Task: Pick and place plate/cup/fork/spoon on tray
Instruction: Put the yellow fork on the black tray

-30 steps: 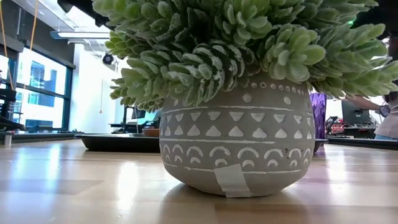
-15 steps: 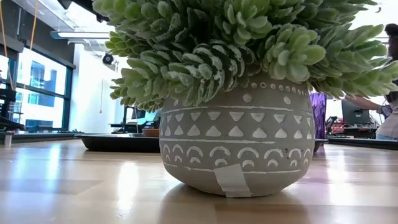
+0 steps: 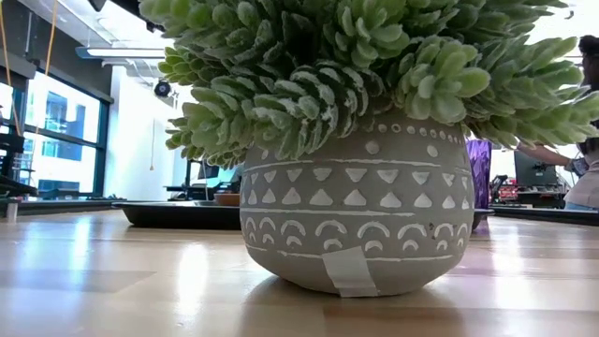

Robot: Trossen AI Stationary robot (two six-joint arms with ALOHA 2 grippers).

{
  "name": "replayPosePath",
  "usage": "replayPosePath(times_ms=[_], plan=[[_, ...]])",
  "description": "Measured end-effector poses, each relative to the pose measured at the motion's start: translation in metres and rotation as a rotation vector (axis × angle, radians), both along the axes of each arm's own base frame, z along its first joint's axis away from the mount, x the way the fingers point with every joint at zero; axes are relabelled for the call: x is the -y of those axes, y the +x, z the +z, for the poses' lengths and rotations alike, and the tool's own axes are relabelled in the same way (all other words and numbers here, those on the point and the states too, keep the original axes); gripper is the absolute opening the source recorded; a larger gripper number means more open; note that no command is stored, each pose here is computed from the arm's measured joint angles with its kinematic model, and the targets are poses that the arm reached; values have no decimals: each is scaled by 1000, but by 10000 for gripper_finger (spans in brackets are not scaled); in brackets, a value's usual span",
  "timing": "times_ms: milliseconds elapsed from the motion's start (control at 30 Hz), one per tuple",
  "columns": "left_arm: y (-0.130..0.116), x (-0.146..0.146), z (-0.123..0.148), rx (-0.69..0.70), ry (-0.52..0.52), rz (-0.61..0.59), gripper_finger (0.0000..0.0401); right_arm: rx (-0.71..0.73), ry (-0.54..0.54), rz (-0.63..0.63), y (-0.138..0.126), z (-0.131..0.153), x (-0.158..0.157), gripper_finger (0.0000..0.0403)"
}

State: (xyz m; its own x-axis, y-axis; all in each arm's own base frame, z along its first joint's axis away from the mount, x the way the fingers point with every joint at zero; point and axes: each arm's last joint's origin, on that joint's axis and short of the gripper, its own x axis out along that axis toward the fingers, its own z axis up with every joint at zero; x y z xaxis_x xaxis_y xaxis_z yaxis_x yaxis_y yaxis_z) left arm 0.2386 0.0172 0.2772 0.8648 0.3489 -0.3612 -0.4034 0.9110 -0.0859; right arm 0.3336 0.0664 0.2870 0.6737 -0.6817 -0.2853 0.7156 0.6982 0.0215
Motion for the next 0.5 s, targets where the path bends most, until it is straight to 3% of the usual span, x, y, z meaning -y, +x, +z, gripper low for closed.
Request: replayPosePath(times_ms=[233, 500], plan=[[1, 0, 3, 34, 2, 1, 29, 46, -34, 177, 17, 28, 18, 62], [2, 0, 7, 69, 18, -4, 29, 56, -83, 250, 23, 51, 35, 83]])
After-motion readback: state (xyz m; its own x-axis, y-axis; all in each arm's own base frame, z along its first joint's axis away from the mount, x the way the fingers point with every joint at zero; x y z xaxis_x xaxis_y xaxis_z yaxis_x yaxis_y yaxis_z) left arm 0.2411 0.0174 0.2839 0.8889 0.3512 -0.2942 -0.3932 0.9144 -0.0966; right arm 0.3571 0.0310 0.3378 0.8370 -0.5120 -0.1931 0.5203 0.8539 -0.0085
